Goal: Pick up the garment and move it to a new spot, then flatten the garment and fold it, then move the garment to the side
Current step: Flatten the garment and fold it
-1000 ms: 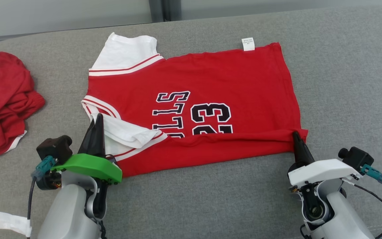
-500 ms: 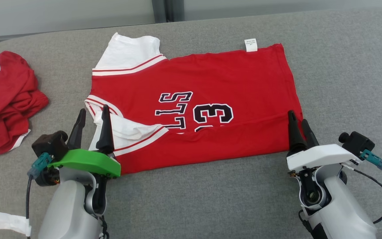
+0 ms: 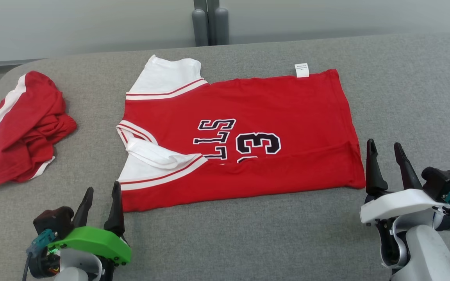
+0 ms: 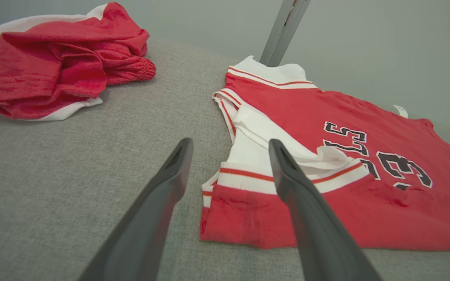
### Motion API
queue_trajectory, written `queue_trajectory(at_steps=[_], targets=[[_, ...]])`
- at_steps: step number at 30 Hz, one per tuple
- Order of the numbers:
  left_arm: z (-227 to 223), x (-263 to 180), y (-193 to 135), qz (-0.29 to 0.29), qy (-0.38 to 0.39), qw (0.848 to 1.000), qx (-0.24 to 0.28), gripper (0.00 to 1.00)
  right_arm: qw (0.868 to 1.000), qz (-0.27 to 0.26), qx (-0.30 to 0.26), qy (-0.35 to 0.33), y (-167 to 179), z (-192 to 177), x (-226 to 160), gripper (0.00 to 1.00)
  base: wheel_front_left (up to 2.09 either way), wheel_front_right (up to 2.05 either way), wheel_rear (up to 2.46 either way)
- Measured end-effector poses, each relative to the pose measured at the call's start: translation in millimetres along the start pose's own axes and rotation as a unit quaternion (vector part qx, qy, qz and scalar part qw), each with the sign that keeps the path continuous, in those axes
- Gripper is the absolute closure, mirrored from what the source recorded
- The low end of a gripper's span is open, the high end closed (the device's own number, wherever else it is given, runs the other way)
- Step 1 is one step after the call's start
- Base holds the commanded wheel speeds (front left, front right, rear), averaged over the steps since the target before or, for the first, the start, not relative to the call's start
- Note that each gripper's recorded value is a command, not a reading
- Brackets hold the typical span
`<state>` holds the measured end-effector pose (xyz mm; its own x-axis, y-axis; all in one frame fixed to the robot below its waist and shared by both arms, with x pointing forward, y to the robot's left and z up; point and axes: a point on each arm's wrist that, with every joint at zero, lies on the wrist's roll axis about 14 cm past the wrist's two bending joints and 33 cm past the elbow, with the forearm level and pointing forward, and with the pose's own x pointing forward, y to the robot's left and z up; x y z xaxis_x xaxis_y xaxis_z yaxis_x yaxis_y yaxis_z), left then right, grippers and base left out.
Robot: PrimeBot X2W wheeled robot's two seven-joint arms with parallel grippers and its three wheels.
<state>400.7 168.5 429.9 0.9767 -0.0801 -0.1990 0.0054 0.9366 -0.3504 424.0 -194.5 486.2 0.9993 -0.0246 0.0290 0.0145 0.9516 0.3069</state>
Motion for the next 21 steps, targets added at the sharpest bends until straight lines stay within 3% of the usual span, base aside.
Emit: queue_trajectory(at_steps=[7,21], targets=[[-23,-17,6,0.012,0.069,0.998,-0.002,0.0,1.0,0.011,-0.012,0.006,6,-2,-13,0.0,0.0,0.0,0.0],[-58,-10,6,0.026,0.145,0.989,0.002,0.0,1.0,-0.004,-0.012,0.023,-6,-10,-19,0.0,0.0,0.0,0.0]])
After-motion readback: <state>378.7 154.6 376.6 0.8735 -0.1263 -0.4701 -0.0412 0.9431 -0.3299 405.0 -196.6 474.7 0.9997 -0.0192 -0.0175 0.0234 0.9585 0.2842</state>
